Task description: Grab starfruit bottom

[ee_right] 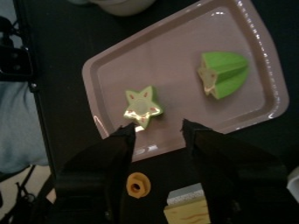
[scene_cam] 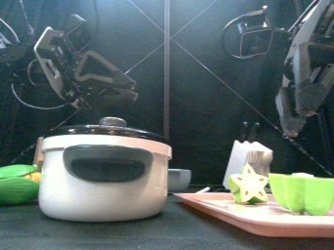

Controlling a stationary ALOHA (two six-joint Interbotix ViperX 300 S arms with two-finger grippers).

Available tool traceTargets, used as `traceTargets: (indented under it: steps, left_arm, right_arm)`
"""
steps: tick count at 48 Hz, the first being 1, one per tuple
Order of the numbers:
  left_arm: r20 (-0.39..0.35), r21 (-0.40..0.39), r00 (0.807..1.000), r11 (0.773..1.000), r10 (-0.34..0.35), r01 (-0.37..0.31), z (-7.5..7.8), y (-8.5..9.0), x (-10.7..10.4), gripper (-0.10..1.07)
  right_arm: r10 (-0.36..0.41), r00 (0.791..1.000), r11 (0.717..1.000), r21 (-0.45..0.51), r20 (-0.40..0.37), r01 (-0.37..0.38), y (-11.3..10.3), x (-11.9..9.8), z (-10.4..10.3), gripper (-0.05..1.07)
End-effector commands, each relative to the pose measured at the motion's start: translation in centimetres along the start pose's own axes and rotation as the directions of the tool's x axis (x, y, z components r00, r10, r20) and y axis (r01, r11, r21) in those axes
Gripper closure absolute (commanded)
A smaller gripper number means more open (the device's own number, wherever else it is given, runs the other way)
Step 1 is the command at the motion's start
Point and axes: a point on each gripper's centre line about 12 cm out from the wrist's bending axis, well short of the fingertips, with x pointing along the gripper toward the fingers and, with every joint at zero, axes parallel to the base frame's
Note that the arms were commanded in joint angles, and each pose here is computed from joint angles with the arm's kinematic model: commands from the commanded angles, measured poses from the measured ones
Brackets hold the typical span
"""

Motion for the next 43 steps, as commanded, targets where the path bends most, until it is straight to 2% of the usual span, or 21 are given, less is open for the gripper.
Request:
traceTargets:
  steps: [1,8,20,33,43]
  left_arm:
    - [0.033,-0.007,0.999,1.0,0.001,0.0,0.8,-0.1,0.0,0.23]
    - [0.032,-0.01,0.999,1.0,0.004,-0.004,0.8,0.0,-0.2,0.23]
    - [0.047,-0.013,0.999,1.0,-0.004,0.005,1.0,-0.1,-1.5,0.23]
    - [0.046,-0.034,0.999,0.999,0.005,-0.003,0.9,-0.1,-2.7,0.23]
    - [0.048,-0.042,0.999,0.999,0.011,-0.009,0.9,0.0,-3.0,0.23]
  right_arm:
    - [0.012,1.0,0.999,-0.04,0.014,-0.012,1.1,0.3,0.9,0.11]
    - [-0.015,1.0,0.994,-0.105,-0.012,0.014,1.8,1.8,1.1,0.0]
    - [-0.124,0.989,0.973,-0.204,-0.084,0.105,1.9,3.7,1.2,0.0]
    - [-0.124,0.987,0.961,-0.259,-0.106,0.093,3.4,5.2,0.7,0.0]
    - [-0.132,0.984,0.96,-0.261,-0.119,0.097,3.4,5.8,0.5,0.0]
